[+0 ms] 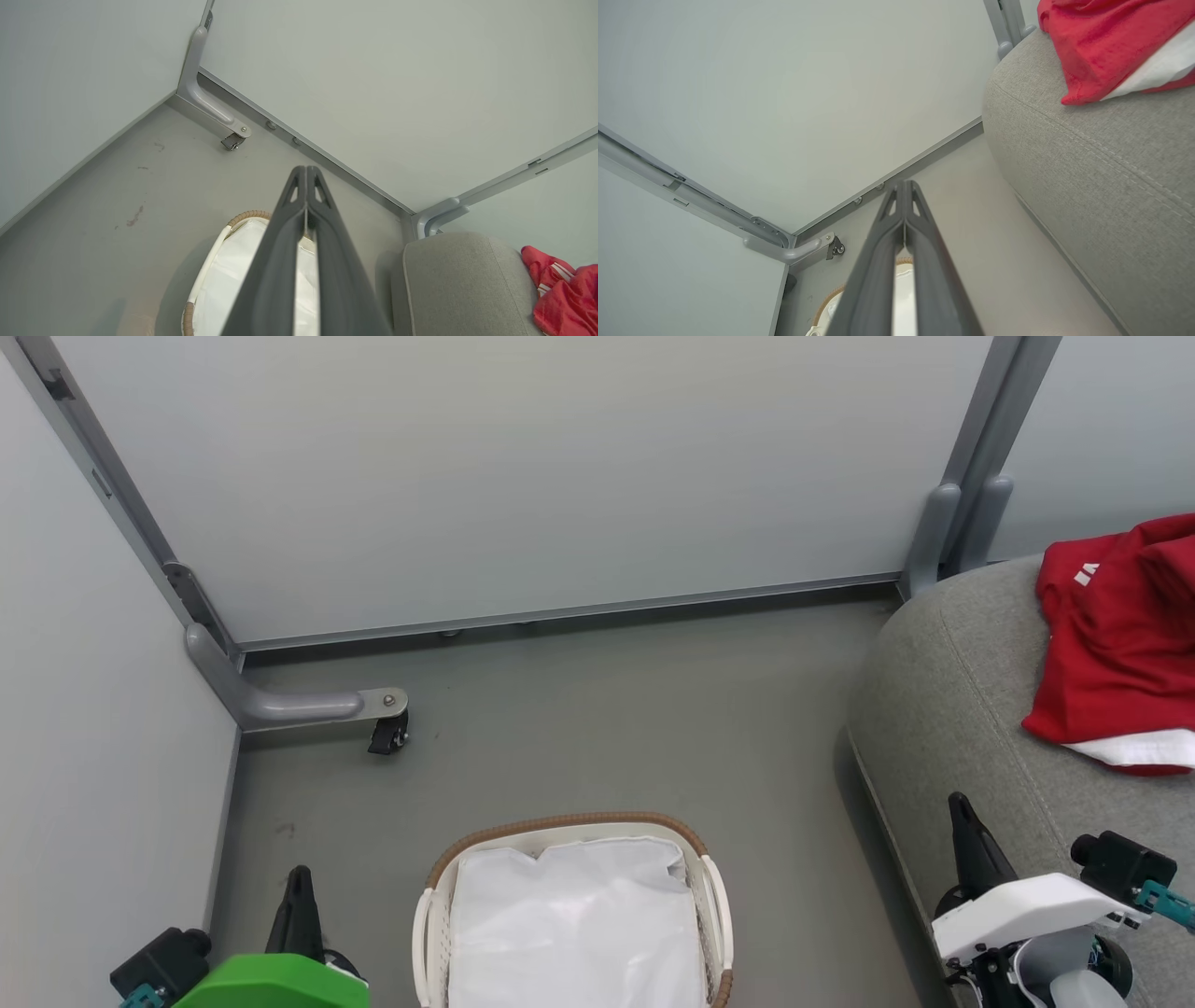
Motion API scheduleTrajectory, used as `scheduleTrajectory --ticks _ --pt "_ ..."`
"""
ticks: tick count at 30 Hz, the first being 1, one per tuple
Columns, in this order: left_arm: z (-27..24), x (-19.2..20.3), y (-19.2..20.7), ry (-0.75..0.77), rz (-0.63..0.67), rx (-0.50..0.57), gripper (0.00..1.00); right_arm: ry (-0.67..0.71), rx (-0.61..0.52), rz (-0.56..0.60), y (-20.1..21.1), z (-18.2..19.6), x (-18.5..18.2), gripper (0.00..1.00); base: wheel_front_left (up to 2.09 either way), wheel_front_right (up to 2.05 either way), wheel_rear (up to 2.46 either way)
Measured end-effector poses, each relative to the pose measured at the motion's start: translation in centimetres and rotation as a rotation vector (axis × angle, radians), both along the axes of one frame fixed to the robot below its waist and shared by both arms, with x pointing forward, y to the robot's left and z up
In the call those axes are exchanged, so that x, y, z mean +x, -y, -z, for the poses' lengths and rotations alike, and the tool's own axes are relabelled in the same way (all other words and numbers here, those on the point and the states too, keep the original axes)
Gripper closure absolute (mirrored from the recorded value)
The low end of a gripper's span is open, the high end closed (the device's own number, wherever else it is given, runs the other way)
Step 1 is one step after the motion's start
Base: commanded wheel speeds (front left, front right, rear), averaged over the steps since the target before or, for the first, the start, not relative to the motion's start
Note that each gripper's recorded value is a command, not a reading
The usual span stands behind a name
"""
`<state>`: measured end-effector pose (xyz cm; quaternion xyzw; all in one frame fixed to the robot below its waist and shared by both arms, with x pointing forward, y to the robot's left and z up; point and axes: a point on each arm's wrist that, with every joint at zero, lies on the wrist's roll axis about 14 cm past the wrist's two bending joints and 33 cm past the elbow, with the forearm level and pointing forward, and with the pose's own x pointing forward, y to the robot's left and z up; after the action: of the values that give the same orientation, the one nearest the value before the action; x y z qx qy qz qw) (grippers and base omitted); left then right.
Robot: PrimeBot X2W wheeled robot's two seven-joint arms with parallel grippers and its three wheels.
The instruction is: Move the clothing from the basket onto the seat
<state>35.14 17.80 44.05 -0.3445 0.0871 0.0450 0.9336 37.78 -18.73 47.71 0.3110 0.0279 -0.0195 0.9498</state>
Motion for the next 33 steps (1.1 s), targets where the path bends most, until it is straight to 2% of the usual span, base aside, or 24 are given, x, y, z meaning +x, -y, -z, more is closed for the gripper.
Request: scheduleTrajectory --ticks 33 --pt "-2.2 1.6 -1.0 0.048 -0.064 -0.377 1.00 -0.001 0.410 0.042 0.8 -0.6 0.3 1.00 0.00 0.00 0.00"
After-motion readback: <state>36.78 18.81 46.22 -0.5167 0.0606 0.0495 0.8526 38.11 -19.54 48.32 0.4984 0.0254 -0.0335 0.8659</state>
